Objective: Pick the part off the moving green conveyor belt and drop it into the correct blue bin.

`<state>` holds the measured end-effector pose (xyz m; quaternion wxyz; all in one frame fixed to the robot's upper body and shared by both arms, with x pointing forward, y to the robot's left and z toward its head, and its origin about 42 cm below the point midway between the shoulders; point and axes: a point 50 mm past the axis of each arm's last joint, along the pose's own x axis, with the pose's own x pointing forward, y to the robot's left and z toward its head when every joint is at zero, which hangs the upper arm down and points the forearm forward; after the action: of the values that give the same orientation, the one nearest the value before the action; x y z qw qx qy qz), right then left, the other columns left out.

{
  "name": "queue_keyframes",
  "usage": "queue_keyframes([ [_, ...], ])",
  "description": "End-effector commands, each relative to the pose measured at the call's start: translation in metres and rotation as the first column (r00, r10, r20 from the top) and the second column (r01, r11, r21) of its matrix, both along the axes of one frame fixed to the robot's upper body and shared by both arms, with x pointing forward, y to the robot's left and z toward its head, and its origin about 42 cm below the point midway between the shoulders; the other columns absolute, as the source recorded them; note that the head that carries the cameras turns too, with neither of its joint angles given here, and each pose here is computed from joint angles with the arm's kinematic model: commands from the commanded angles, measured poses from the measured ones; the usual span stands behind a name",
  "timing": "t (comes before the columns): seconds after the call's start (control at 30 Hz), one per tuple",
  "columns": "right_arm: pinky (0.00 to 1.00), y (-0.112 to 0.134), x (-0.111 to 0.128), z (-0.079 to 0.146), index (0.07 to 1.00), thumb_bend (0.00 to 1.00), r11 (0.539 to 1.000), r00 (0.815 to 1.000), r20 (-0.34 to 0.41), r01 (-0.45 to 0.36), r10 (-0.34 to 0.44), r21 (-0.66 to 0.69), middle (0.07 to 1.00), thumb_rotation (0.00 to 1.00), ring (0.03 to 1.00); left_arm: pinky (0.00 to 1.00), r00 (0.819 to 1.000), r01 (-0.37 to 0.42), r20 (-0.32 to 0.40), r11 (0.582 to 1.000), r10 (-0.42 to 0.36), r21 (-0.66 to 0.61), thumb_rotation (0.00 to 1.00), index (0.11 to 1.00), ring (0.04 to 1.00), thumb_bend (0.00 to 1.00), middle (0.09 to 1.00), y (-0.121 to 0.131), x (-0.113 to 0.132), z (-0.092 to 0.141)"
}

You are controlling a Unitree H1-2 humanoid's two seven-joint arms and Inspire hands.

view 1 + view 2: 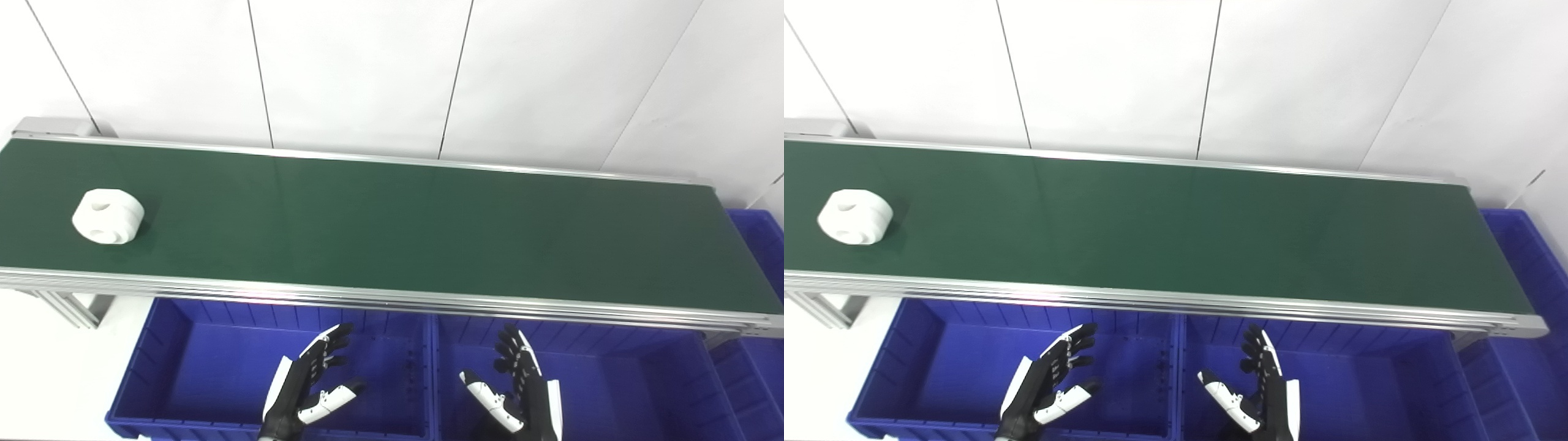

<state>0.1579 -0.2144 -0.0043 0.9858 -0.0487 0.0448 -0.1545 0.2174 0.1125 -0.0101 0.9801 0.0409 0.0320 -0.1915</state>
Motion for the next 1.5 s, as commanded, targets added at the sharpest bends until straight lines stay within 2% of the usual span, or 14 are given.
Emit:
queue_keyframes([
  [0.0, 0.84, 0.001, 0.003, 0.011, 0.892, 0.75, 1.000, 0.996, 0.085, 0.000, -0.001, 0.006, 0.868, 0.40, 0.853, 0.76, 0.997, -0.004, 0.071, 0.999, 0.007, -0.035, 0.61, 0.832, 0.857, 0.62, 0.881, -0.005, 0.006, 0.012],
  [0.37, 0.85, 0.000, 0.001, 0.013, 0.907, 0.74, 1.000, 0.996, 0.091, -0.019, 0.020, -0.017, 0.880, 0.39, 0.863, 0.75, 0.996, 0.005, 0.091, 1.000, -0.005, -0.001, 0.63, 0.837, 0.852, 0.63, 0.881, -0.007, 0.006, 0.012],
  [0.5, 0.86, -0.006, 0.000, 0.011, 0.912, 0.76, 1.000, 0.997, 0.079, -0.017, 0.016, 0.005, 0.885, 0.39, 0.867, 0.74, 0.995, 0.005, 0.100, 1.000, -0.007, 0.020, 0.64, 0.832, 0.839, 0.65, 0.872, -0.013, 0.004, 0.011],
  [0.57, 0.91, -0.012, 0.000, 0.009, 0.943, 0.76, 0.997, 0.997, 0.066, -0.034, 0.029, 0.065, 0.918, 0.41, 0.905, 0.74, 0.996, 0.009, 0.092, 1.000, -0.011, 0.021, 0.62, 0.826, 0.833, 0.66, 0.866, -0.017, 0.003, 0.009],
  [0.67, 0.97, -0.018, -0.001, 0.005, 0.970, 0.73, 0.994, 0.997, 0.055, -0.051, 0.045, 0.100, 0.953, 0.43, 0.946, 0.73, 0.996, 0.011, 0.089, 0.999, -0.014, 0.035, 0.59, 0.815, 0.824, 0.69, 0.857, -0.022, 0.002, 0.005],
  [0.73, 0.99, -0.021, -0.001, 0.004, 0.993, 0.64, 0.993, 0.998, 0.051, -0.054, 0.049, 0.106, 0.976, 0.42, 0.974, 0.70, 0.996, 0.007, 0.090, 0.999, -0.012, 0.045, 0.56, 0.799, 0.801, 0.70, 0.842, -0.024, 0.003, 0.004],
  [0.87, 1.00, -0.022, -0.001, 0.002, 1.000, 0.50, 0.993, 0.998, 0.047, -0.046, 0.041, 0.113, 0.992, 0.37, 0.996, 0.69, 0.996, -0.005, 0.088, 0.999, 0.001, 0.046, 0.55, 0.776, 0.783, 0.73, 0.819, -0.028, 0.004, 0.002],
  [1.07, 1.00, -0.020, 0.001, 0.000, 1.000, 0.46, 0.989, 0.998, 0.049, -0.048, 0.041, 0.141, 0.999, 0.32, 1.000, 0.69, 0.995, -0.006, 0.103, 0.998, 0.000, 0.056, 0.54, 0.771, 0.781, 0.73, 0.818, -0.027, 0.006, 0.004],
  [1.23, 1.00, -0.019, 0.004, 0.001, 1.000, 0.46, 0.990, 0.997, 0.051, -0.057, 0.051, 0.127, 0.988, 0.36, 0.989, 0.68, 0.988, -0.002, 0.151, 0.999, -0.003, 0.033, 0.51, 0.770, 0.784, 0.74, 0.819, -0.024, 0.005, 0.017],
  [1.3, 1.00, -0.019, 0.005, 0.001, 1.000, 0.49, 0.992, 0.997, 0.048, -0.058, 0.053, 0.114, 0.977, 0.40, 0.975, 0.68, 0.980, 0.002, 0.197, 1.000, -0.007, 0.024, 0.50, 0.771, 0.785, 0.74, 0.820, -0.022, 0.005, 0.028],
  [1.37, 1.00, -0.019, 0.006, 0.001, 0.996, 0.52, 0.992, 0.998, 0.050, -0.055, 0.050, 0.114, 0.968, 0.42, 0.967, 0.68, 0.961, 0.005, 0.278, 1.000, -0.009, 0.015, 0.51, 0.775, 0.785, 0.75, 0.823, -0.017, 0.010, 0.047],
  [1.47, 0.97, -0.018, 0.008, 0.001, 0.972, 0.54, 0.993, 0.998, 0.051, -0.046, 0.041, 0.105, 0.941, 0.44, 0.939, 0.71, 0.915, 0.008, 0.404, 1.000, -0.005, -0.005, 0.54, 0.782, 0.788, 0.78, 0.824, -0.003, 0.026, 0.082],
])
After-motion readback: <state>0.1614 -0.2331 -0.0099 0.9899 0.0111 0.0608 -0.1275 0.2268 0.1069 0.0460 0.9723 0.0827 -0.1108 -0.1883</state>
